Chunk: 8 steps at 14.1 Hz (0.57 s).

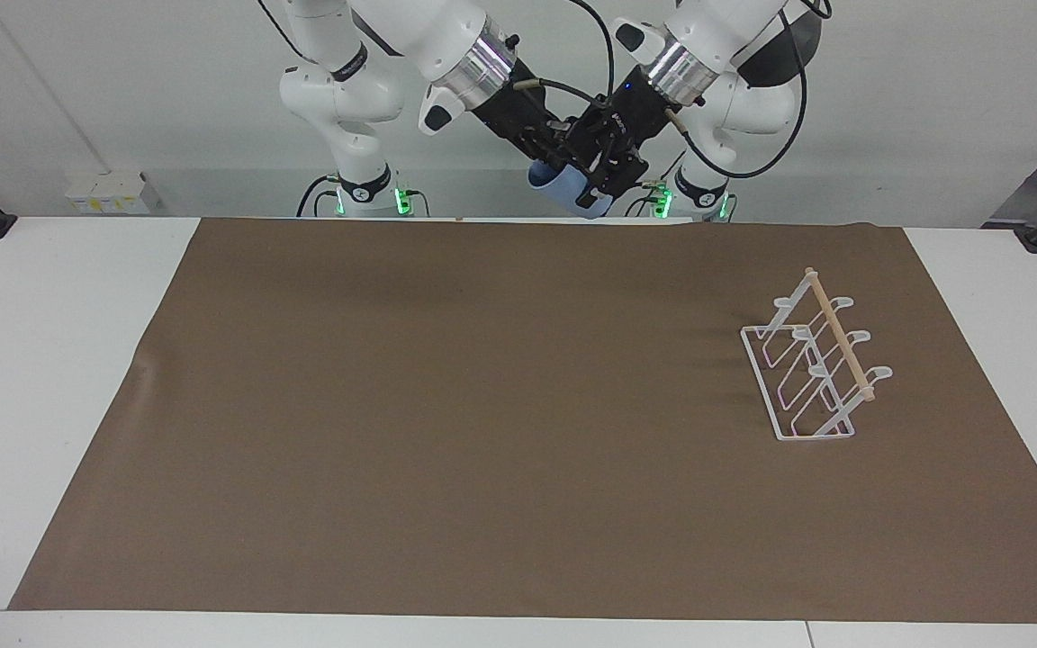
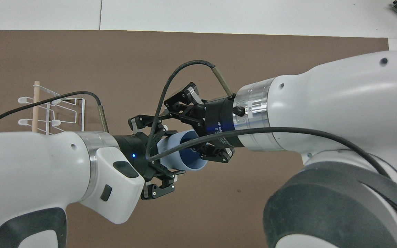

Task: Hang cup on cup holder
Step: 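Open the right gripper and pull the cup away with the left gripper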

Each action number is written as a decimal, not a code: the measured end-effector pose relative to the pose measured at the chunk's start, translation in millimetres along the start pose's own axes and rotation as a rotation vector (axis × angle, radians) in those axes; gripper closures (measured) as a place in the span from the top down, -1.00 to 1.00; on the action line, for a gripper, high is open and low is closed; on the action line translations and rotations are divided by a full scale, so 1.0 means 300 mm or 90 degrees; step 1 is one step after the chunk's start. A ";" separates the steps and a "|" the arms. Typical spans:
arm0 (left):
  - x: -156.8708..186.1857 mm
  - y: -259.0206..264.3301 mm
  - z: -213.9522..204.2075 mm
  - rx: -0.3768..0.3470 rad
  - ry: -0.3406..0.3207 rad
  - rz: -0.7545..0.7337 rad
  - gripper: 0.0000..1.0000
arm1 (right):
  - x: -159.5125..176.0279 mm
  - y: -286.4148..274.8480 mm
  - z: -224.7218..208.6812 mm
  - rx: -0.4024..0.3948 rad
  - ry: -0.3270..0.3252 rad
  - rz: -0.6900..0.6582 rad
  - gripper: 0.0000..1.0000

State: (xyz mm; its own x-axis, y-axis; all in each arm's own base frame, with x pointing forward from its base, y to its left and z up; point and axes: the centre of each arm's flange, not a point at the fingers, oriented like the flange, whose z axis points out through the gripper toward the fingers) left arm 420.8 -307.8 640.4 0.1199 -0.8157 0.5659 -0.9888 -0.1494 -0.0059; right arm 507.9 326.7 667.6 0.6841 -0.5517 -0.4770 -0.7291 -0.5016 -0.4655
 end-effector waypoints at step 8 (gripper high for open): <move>-0.205 -0.169 -0.092 0.092 -0.142 -0.010 0.60 | 0.000 0.000 0.000 0.001 0.000 0.000 0.46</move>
State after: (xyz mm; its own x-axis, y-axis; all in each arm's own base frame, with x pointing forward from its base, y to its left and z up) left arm 461.1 -234.7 628.6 0.1671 -0.9135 0.3710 -0.9655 -0.2279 -0.1261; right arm 507.9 326.7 667.7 0.6842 -0.5518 -0.4768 -0.7291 -0.5011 -0.4662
